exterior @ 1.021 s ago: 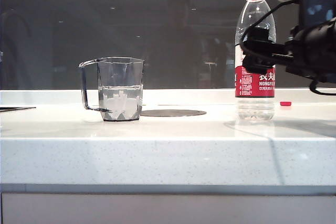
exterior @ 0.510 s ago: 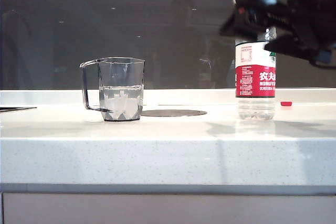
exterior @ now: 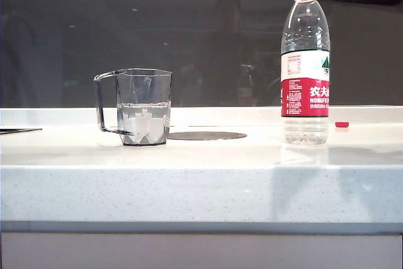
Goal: Pick up the mineral water bottle on the table and pour water into the mug until it's half full.
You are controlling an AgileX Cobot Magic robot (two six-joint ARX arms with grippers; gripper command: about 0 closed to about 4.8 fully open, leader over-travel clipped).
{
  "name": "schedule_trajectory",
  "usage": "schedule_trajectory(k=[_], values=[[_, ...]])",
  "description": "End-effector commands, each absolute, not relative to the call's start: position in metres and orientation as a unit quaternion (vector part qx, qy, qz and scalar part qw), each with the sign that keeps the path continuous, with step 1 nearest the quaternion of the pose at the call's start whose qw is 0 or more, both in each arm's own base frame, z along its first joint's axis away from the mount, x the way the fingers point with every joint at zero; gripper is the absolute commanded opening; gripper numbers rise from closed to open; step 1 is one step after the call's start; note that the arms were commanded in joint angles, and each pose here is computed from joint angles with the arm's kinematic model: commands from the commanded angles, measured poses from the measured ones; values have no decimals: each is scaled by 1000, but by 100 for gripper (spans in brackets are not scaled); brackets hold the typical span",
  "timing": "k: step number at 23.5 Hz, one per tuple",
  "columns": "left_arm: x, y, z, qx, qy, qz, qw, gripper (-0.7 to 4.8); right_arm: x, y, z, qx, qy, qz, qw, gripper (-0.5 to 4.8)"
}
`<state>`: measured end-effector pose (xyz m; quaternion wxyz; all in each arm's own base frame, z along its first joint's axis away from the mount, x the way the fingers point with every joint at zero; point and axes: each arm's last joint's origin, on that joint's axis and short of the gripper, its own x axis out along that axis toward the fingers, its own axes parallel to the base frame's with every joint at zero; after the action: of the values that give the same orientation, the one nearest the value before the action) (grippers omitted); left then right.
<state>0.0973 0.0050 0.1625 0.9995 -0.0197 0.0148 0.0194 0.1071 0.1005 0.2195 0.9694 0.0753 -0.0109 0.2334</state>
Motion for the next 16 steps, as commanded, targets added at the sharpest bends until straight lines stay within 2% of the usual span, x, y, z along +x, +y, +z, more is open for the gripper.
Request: schedule_trajectory(k=[1, 10, 16], values=[[97, 5, 165, -19, 7, 16, 1000, -4, 105, 97, 224, 77, -22, 227, 970, -2], [97, 4, 165, -19, 7, 15, 1000, -4, 99, 91, 229, 89, -39, 228, 969, -2], [97, -2, 165, -18, 8, -16, 1000, -4, 94, 85, 227, 78, -23, 221, 972, -2]])
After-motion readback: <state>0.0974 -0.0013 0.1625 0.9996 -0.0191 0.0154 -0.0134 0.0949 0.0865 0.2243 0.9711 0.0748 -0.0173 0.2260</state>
